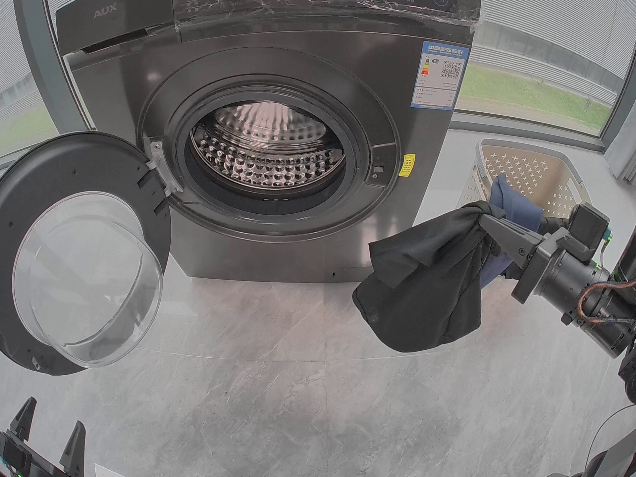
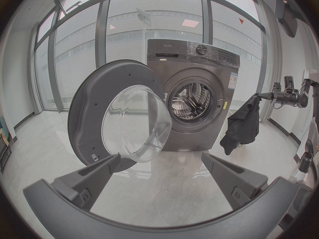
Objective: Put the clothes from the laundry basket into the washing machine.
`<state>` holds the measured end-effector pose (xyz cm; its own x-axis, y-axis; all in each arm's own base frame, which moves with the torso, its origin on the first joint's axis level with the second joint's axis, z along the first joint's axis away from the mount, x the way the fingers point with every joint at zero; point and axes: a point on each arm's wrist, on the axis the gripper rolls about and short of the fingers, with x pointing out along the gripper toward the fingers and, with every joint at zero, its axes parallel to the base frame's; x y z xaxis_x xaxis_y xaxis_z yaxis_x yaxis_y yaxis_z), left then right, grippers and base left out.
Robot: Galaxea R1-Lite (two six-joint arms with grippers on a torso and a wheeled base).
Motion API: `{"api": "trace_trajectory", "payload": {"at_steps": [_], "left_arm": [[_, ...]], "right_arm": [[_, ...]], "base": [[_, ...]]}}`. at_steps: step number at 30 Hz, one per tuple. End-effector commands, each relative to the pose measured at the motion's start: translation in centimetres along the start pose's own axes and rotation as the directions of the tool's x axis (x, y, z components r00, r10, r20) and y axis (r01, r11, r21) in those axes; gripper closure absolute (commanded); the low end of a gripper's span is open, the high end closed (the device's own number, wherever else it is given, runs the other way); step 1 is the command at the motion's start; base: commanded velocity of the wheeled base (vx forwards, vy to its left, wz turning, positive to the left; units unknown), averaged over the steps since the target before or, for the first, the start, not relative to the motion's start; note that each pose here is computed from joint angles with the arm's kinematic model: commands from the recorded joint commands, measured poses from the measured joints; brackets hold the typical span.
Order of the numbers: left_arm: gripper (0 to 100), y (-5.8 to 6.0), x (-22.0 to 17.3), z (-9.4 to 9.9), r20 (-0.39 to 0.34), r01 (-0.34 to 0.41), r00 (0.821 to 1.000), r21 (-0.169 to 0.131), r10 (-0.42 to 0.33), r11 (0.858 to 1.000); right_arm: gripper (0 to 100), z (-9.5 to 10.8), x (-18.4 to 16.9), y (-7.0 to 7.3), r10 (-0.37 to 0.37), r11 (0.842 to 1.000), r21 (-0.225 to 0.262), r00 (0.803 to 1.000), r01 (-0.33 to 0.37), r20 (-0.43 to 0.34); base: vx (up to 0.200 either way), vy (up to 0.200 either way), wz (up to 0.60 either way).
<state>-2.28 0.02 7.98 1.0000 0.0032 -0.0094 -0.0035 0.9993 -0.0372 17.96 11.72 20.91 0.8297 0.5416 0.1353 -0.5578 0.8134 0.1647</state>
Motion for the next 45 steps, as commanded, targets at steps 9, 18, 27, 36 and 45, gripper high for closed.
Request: {"api": "trace_trajectory", "payload": {"at_steps": [9, 18, 27, 36, 45], "left_arm": [[0, 0.0, 0.0, -0.3, -0.001, 0.0, 1.0, 0.0, 0.0, 1.0], [0, 0.0, 0.0, -0.3, -0.001, 0.0, 1.0, 0.0, 0.0, 1.0], [0, 0.0, 0.0, -0.3, -0.001, -0.001, 1.0, 0.0, 0.001, 1.0], [0, 0.0, 0.0, -0.3, -0.001, -0.001, 1.0, 0.005, 0.001, 1.0], [0, 0.0, 0.0, -0.5, 0.002, -0.006, 1.0, 0.046, 0.006, 0.999]], "right_arm": [[100, 0.1, -0.1, 0.0, 0.002, 1.0, 0.0, 1.0, -0.002, 0.004], [100, 0.0, -0.2, 0.0, 0.0, 1.0, 0.0, 1.0, 0.0, 0.002], [100, -0.1, -0.3, 0.0, 0.0, 1.0, 0.002, 1.0, 0.0, -0.002], [100, -0.5, -0.5, 0.2, 0.01, 1.0, 0.007, 1.0, -0.01, -0.021], [100, -2.0, 1.9, 3.0, 0.075, 0.996, 0.052, 0.995, -0.071, -0.071]], "base": [[0.022, 0.044, 0.0], [0.0, 0.2, 0.0], [0.0, 0.022, 0.0], [0.0, 0.0, 0.0], [0.0, 0.0, 0.0]]}}
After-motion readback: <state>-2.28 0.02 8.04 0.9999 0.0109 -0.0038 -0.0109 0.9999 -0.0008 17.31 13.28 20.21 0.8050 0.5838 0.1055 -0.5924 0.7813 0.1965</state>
